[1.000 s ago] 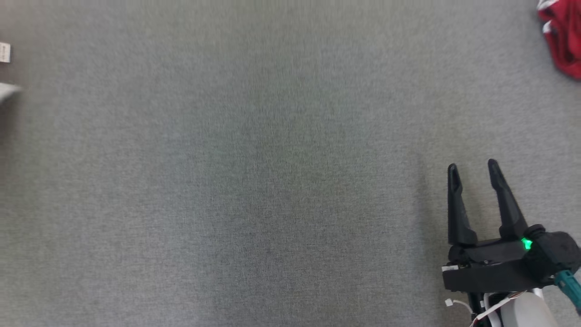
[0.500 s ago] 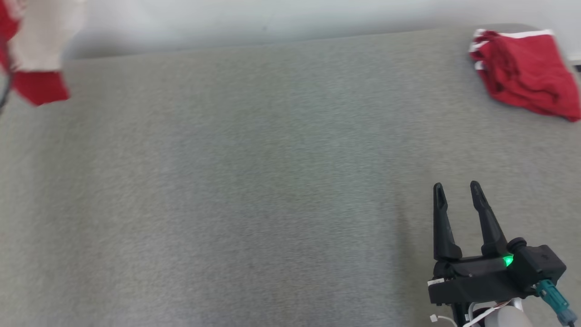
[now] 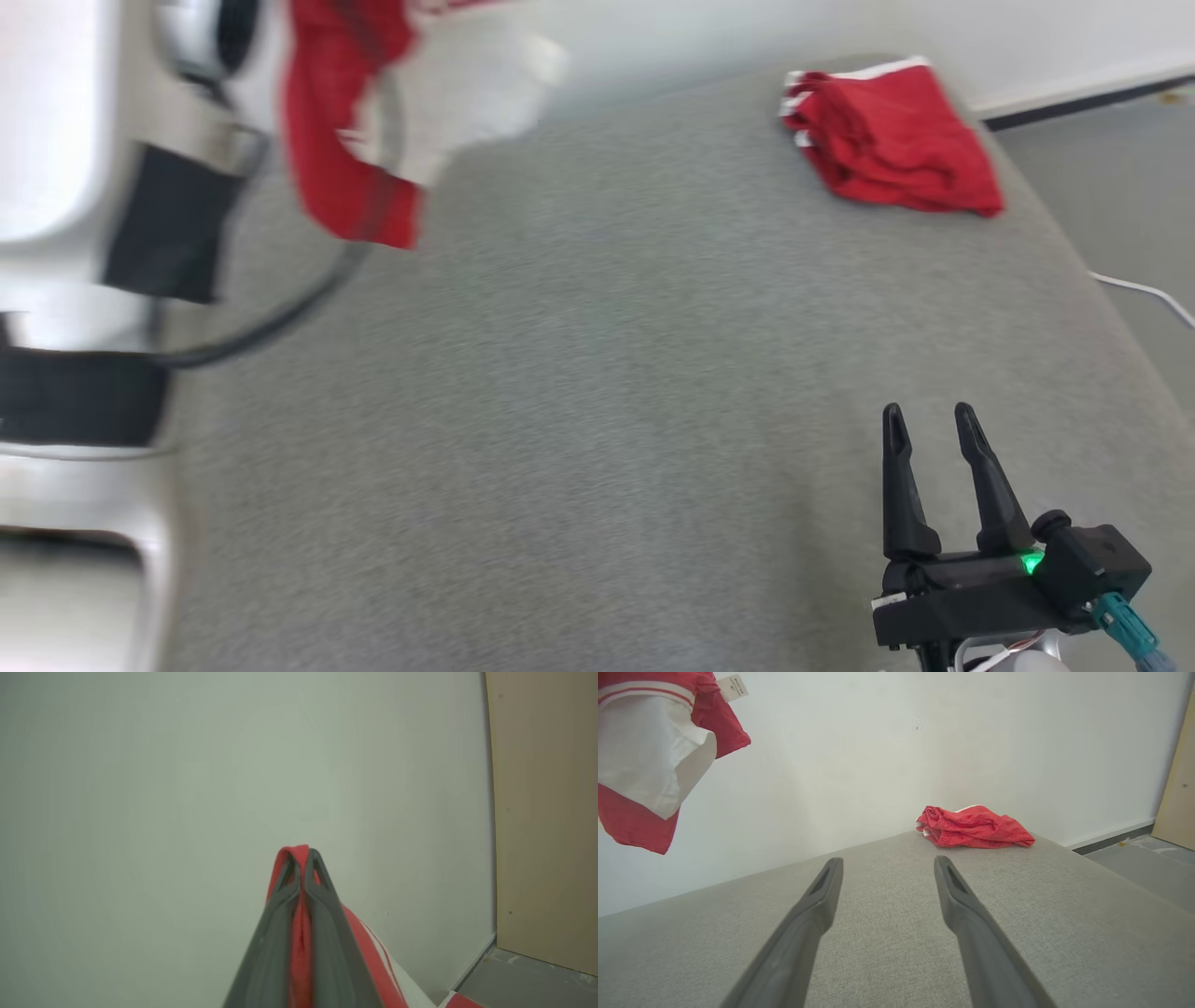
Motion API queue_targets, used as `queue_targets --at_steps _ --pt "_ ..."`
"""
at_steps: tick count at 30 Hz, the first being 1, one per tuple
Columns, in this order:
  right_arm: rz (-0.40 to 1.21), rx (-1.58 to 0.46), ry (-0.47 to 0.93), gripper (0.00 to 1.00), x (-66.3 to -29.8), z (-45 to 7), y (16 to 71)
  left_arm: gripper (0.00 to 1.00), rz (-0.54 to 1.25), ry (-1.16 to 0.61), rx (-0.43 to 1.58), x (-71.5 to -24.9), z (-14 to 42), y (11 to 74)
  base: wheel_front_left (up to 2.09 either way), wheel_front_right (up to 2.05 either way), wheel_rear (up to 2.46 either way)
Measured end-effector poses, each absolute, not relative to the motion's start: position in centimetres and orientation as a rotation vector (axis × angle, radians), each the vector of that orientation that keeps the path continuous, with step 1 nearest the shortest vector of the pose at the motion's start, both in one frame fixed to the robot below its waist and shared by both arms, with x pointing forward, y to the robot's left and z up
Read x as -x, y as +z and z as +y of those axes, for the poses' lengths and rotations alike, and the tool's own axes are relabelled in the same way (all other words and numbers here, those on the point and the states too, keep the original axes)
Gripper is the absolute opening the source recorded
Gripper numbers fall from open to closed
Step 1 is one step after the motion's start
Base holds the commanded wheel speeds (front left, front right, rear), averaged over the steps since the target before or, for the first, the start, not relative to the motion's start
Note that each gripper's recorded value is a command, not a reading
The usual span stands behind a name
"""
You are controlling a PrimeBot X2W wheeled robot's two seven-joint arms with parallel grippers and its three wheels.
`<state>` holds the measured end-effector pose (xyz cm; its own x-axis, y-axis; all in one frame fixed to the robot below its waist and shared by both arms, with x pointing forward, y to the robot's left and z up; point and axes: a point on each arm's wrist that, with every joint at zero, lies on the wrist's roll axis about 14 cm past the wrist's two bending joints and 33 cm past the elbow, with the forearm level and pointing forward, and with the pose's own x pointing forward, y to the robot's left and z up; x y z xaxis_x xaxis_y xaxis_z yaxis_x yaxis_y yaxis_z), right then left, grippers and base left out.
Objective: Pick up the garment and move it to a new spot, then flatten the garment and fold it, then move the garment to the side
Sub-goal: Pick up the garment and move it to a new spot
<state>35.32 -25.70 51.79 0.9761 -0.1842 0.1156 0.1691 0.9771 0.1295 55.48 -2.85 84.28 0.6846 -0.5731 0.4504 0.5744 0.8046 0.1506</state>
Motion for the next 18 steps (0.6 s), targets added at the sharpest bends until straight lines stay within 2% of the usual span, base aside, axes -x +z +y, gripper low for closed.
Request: queue_targets --at_steps 4,10,13,18 --pt "-0.132 -0.133 -0.228 1.0 -33.8 -27.0 51.9 0.0 -0.524 -0.787 0.08 -52.7 -8.3 85.0 0.0 0.0 0.0" --pt "-0.132 -0.131 -0.286 1.0 -32.2 -28.6 51.9 0.0 -0.486 -0.885 0.172 -51.1 -12.0 82.9 0.0 0.0 0.0" --pt "-0.126 -0.131 -0.29 1.0 -32.2 -28.7 51.7 0.0 -0.423 -0.892 0.213 -51.1 -12.3 80.1 0.0 0.0 0.0" --pt "-0.107 -0.127 -0.262 1.0 -33.3 -27.9 51.1 0.0 -0.198 -0.806 0.303 -52.3 -10.3 69.8 0.0 0.0 0.0"
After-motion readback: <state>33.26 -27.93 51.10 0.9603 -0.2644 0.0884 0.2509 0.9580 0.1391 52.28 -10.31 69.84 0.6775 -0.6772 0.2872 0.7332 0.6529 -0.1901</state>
